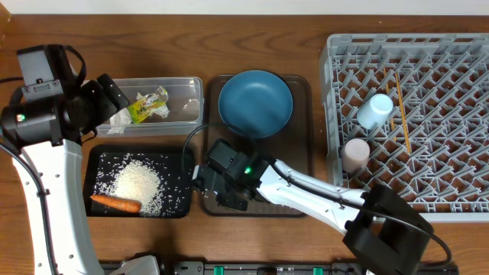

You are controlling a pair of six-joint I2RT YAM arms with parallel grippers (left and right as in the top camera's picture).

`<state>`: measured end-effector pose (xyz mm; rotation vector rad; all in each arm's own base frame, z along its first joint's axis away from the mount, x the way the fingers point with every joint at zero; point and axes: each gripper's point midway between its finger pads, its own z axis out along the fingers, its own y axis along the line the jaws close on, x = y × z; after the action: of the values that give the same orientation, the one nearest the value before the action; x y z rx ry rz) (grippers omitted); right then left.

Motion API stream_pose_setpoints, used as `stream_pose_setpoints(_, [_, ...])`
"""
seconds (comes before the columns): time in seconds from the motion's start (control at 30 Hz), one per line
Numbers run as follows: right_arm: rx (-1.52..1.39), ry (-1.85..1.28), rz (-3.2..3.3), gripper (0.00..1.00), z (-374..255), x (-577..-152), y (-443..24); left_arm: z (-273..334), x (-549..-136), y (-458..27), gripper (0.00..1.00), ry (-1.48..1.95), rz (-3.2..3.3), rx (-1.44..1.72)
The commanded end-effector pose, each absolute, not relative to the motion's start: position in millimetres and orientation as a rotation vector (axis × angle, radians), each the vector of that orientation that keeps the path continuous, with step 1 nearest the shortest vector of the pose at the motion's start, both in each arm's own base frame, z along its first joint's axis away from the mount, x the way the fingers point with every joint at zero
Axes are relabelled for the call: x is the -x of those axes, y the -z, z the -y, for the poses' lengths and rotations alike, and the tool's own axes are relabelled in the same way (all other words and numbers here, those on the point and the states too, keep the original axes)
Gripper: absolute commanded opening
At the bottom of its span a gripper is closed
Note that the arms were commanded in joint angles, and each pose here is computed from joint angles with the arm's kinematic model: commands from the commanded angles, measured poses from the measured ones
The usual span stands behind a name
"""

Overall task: Sort waste into correct bins and load items into the dishwasher rack
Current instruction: 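Close the right gripper on the rim of the light-blue bowl, then lift the light-blue bowl and carry it to the rack's back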

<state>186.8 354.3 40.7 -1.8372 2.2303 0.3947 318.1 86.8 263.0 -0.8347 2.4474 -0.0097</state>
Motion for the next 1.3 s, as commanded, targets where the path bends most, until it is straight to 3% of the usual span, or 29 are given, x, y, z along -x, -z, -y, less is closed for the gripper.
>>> stream_pose_setpoints(0.0, [1.846, -0.398, -2.239, 0.29, -352.8, -178.5, -43.6, -89.0, -317.0, -270.5, 0.98, 0.001, -2.428, 0.828])
stream_pose_setpoints(0.5, [1.872, -0.380, -2.281, 0.19, -341.0, -171.3, -34.9, -89.0, -317.0, -270.5, 0.98, 0.001, -2.428, 0.828])
stream_pose_setpoints(0.67, [1.873, -0.379, -2.282, 0.04, -340.5, -171.0, -34.6, -89.0, -317.0, -270.5, 0.98, 0.001, -2.428, 0.828])
stream_pose_setpoints(1.07, [1.872, -0.378, -2.283, 0.01, -340.5, -171.3, -35.4, -89.0, -317.0, -270.5, 0.98, 0.001, -2.428, 0.828])
stream_pose_setpoints(1.27, [1.732, -0.420, -2.299, 0.01, -353.7, -186.7, -67.6, -89.0, -317.0, -270.5, 0.98, 0.001, -2.428, 0.828])
